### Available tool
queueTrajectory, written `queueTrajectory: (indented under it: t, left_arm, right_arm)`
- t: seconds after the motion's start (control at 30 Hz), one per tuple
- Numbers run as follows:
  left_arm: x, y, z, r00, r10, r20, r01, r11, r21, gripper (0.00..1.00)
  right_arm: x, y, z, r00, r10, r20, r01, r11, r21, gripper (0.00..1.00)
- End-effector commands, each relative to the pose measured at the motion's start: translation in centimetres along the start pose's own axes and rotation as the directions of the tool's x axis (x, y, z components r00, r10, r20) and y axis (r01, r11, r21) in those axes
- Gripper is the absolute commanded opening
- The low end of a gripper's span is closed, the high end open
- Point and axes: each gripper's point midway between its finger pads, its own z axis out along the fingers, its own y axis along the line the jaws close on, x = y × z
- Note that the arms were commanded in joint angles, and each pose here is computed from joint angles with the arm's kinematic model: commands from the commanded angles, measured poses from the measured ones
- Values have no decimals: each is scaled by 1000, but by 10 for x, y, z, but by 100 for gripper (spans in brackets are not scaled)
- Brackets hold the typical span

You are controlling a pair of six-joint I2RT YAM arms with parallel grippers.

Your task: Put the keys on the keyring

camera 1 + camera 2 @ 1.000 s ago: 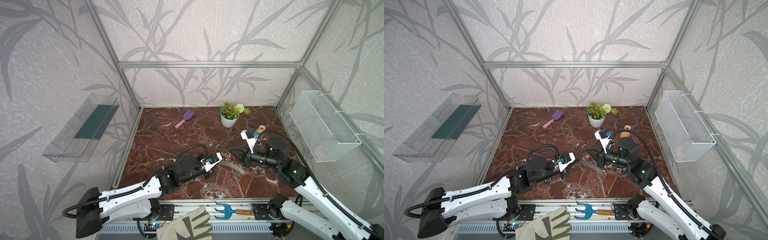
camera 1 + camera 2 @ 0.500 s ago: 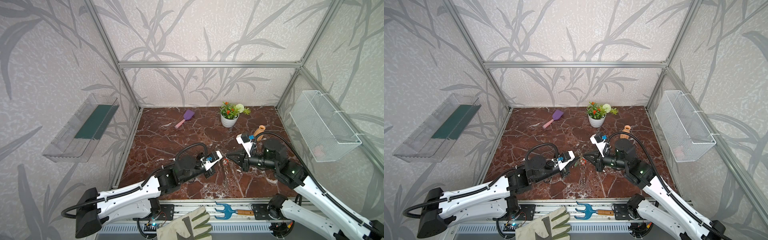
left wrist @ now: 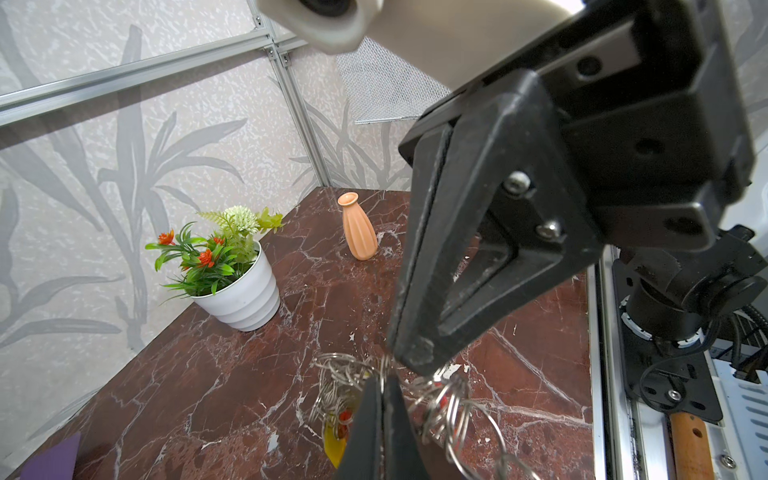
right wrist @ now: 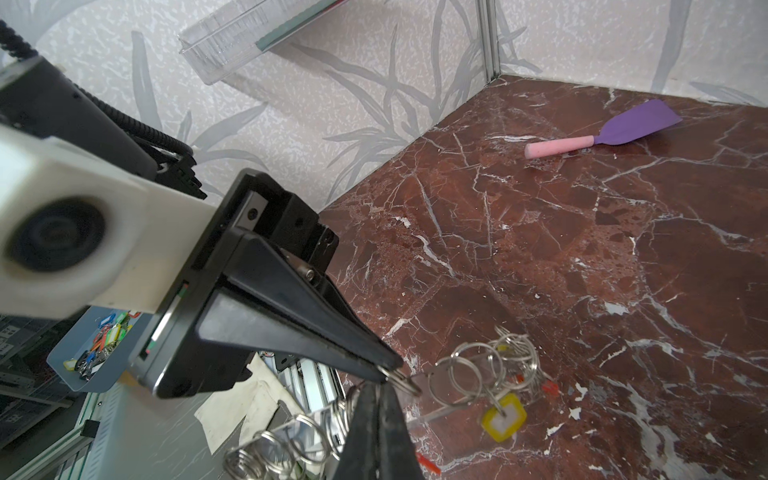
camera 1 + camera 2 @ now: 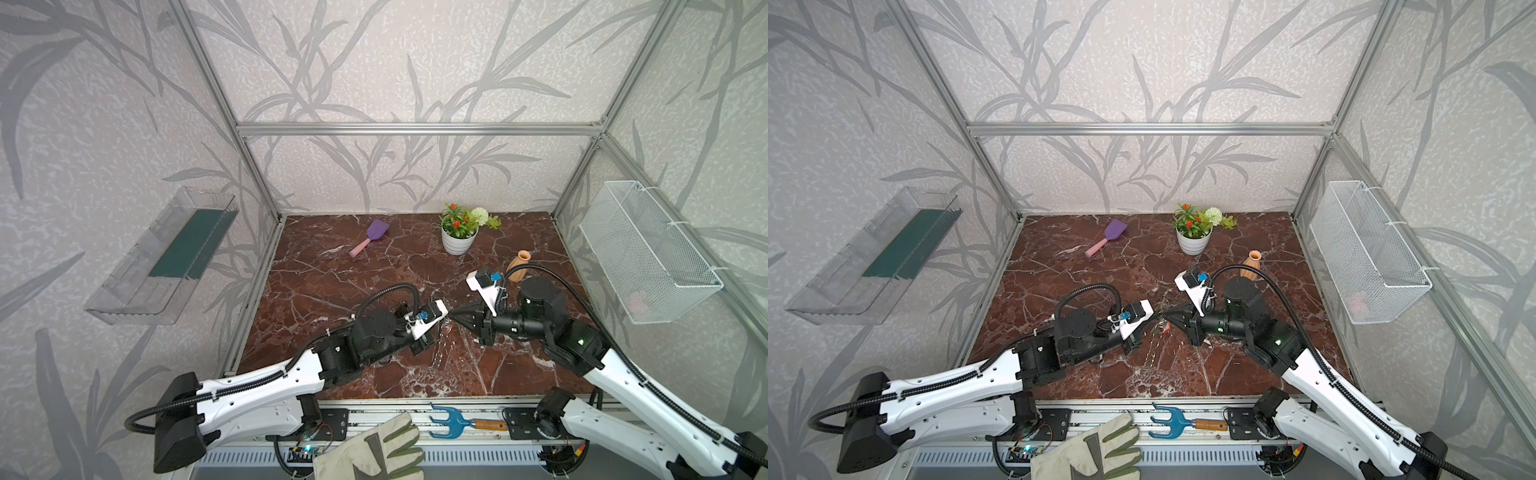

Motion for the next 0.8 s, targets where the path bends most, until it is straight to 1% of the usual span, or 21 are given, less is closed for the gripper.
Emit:
queueTrajectory:
  t: [0.0, 0.47, 0.77]
  left_arm:
    - [-25, 5, -2, 998, 15, 57, -14, 1000, -14, 0]
    - [-29, 3, -5, 997, 14, 77, -14, 1000, -6, 0]
    - [-32, -3, -8, 996, 21, 87, -23, 999, 23, 0]
  right_arm:
    - [-6, 6, -2, 1000, -11, 26, 11, 1000, -18, 0]
    - [-3, 0, 3, 1000, 0, 13, 0, 1000, 1, 0]
    - [-2, -9, 3, 1000, 2, 9, -2, 998, 59, 0]
